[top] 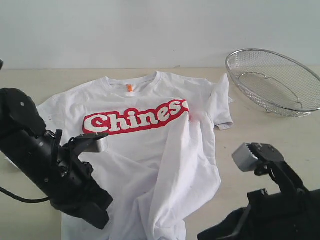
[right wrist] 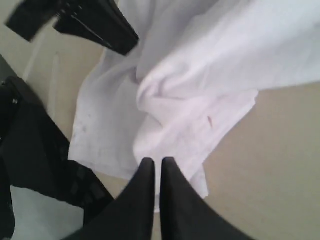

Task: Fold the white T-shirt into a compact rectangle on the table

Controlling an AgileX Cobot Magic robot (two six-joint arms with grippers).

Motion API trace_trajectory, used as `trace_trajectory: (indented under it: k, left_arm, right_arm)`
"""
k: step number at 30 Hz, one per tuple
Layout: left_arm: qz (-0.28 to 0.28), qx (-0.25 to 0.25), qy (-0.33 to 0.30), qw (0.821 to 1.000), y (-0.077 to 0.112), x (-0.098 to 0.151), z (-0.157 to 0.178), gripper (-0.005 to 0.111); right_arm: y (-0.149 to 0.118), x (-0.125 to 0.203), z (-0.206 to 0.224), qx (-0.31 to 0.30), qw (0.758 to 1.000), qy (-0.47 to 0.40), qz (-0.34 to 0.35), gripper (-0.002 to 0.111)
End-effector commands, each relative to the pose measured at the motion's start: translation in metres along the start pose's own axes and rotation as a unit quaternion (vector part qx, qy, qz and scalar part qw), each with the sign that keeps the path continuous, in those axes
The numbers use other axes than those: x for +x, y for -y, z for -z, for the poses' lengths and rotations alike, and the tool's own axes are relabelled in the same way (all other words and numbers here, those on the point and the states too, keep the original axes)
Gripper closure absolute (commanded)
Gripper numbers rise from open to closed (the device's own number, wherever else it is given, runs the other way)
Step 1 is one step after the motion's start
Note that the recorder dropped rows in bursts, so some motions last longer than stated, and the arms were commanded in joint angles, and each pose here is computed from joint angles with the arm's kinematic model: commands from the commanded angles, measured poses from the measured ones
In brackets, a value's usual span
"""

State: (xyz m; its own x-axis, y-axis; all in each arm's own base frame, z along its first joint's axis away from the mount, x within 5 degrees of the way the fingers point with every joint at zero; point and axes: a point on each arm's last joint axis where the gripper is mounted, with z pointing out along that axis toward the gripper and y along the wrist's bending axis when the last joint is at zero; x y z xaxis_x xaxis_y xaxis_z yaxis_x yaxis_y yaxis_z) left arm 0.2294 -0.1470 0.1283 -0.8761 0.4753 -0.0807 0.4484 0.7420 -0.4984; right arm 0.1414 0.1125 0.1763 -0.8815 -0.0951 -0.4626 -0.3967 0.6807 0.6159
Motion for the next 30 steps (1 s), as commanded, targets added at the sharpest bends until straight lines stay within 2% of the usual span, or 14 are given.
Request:
trace_trajectory:
  k: [1, 5, 8, 11, 18, 20, 21, 23, 26, 27, 28, 30]
  left_arm:
    - [0.01, -0.045, -0.01, 0.999, 0.007, 0.012, 0.021, 0.102]
    - [0.022, -0.031, -0.016, 0.999, 0.01, 0.029, 0.018, 0.102]
    - [0.039, -0.021, -0.008, 0.999, 0.009, 0.035, 0.012, 0.102]
    - [0.036, 0.014, 0.001, 0.999, 0.014, 0.035, 0.007, 0.102]
    - [0.026, -0.001, -0.024, 0.999, 0.013, 0.034, -0.02, 0.102]
    - [0.03, -0.006, -0.033, 0.999, 0.01, 0.034, -0.027, 0.102]
    - [0.032, -0.008, -0.033, 0.999, 0.009, 0.034, -0.029, 0.102]
    - [0.036, -0.01, -0.039, 0.999, 0.006, 0.034, -0.032, 0.102]
    - [0.037, -0.011, -0.038, 0.999, 0.006, 0.034, -0.033, 0.102]
    - [0.037, -0.011, -0.038, 0.999, 0.006, 0.034, -0.033, 0.102]
    - [0.037, -0.011, -0.038, 0.999, 0.006, 0.034, -0.033, 0.102]
    - [0.033, -0.013, -0.035, 0.999, 0.005, 0.034, -0.033, 0.102]
  right_arm:
    - [0.003, 0.018, 0.0, -0.014, 1.0, -0.014, -0.01, 0.108]
    - [0.0, 0.02, -0.001, -0.039, 0.999, 0.002, -0.021, 0.108]
    - [0.006, 0.019, -0.001, -0.012, 0.999, 0.01, -0.029, 0.108]
    - [0.015, 0.025, -0.001, 0.029, 0.998, 0.013, -0.057, 0.108]
    - [0.015, 0.025, -0.001, 0.026, 0.997, 0.014, -0.072, 0.108]
    - [0.014, 0.025, -0.001, 0.019, 0.997, 0.015, -0.077, 0.102]
    - [0.012, 0.025, -0.001, 0.013, 0.996, 0.013, -0.082, 0.095]
    - [0.011, 0.025, -0.001, 0.008, 0.996, 0.012, -0.093, 0.078]
    - [0.012, 0.025, -0.001, 0.011, 0.992, 0.014, -0.126, 0.043]
    - [0.013, 0.025, -0.001, 0.013, 0.989, 0.015, -0.145, 0.037]
    - [0.013, 0.025, -0.001, 0.014, 0.987, 0.015, -0.159, 0.037]
    - [0.013, 0.025, -0.001, 0.014, 0.985, 0.016, -0.172, 0.055]
